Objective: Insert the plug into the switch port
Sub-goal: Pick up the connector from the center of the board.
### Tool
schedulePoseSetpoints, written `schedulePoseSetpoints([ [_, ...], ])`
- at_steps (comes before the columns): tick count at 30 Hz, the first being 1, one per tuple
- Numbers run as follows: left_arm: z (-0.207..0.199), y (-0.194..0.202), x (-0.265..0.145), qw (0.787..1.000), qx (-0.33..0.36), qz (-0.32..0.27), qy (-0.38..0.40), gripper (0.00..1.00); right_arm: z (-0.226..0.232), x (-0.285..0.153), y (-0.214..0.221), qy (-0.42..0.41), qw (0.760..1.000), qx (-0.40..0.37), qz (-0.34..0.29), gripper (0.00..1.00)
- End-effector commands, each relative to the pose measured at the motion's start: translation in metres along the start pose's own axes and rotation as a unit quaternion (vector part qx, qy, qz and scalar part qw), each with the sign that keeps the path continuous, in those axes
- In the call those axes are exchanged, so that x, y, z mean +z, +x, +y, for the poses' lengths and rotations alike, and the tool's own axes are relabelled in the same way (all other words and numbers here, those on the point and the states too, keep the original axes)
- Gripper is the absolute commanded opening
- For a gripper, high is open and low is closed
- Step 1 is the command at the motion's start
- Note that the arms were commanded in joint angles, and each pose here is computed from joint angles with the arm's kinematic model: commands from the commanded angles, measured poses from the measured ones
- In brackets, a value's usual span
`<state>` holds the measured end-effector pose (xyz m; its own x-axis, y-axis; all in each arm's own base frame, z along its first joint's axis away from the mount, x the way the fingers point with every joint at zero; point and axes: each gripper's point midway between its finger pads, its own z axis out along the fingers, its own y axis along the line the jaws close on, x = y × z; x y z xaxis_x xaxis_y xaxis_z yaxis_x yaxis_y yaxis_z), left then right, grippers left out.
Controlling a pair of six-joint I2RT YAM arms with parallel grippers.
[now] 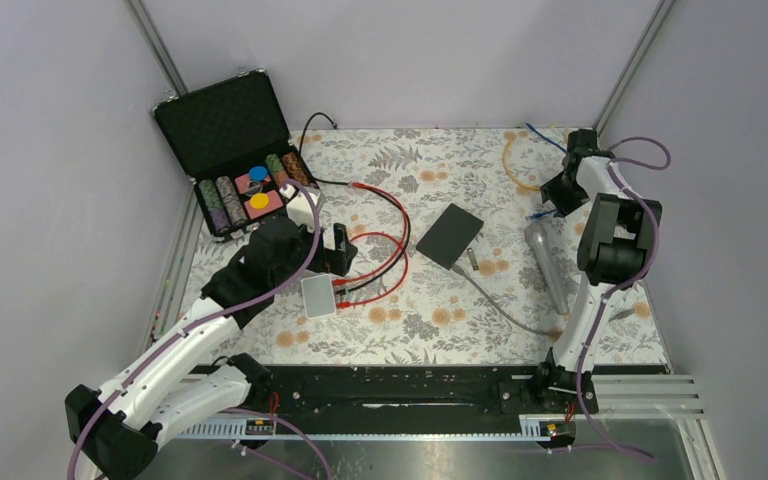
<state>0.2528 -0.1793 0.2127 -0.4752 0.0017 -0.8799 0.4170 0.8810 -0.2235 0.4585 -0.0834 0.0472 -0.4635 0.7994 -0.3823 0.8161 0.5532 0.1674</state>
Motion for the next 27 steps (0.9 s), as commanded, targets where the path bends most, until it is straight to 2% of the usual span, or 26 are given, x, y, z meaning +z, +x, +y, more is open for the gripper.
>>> schedulePoseSetpoints([
  [1,-0.001,-0.028,-0.003,0.999,0.009,-0.039,-0.008,0.99,0.009,0.007,0.008,0.005,0.996,0.082,0.025,0.54],
  [7,0.002,-0.030,-0.006,0.999,0.012,-0.045,-0.015,0.99,0.003,0.017,0.017,0.033,0.992,0.118,0.041,0.52],
  [10,0.003,-0.032,-0.009,0.999,0.013,-0.049,-0.015,0.99,0.000,0.023,0.021,0.043,0.991,0.118,0.047,0.47],
  [15,0.004,-0.035,-0.016,0.998,0.018,-0.063,-0.016,0.99,0.003,0.027,0.021,0.047,0.991,0.112,0.052,0.34],
  [18,0.003,-0.037,-0.018,0.997,0.020,-0.073,-0.012,0.99,0.006,0.026,0.022,0.041,0.992,0.107,0.056,0.15],
  [21,0.001,-0.037,-0.018,0.997,0.019,-0.071,-0.007,0.98,0.013,0.017,0.014,0.017,0.995,0.091,0.047,0.01],
  [27,-0.007,-0.036,-0.014,0.999,0.000,-0.051,0.006,0.95,0.042,-0.035,-0.014,-0.095,0.991,0.098,-0.007,0.00],
])
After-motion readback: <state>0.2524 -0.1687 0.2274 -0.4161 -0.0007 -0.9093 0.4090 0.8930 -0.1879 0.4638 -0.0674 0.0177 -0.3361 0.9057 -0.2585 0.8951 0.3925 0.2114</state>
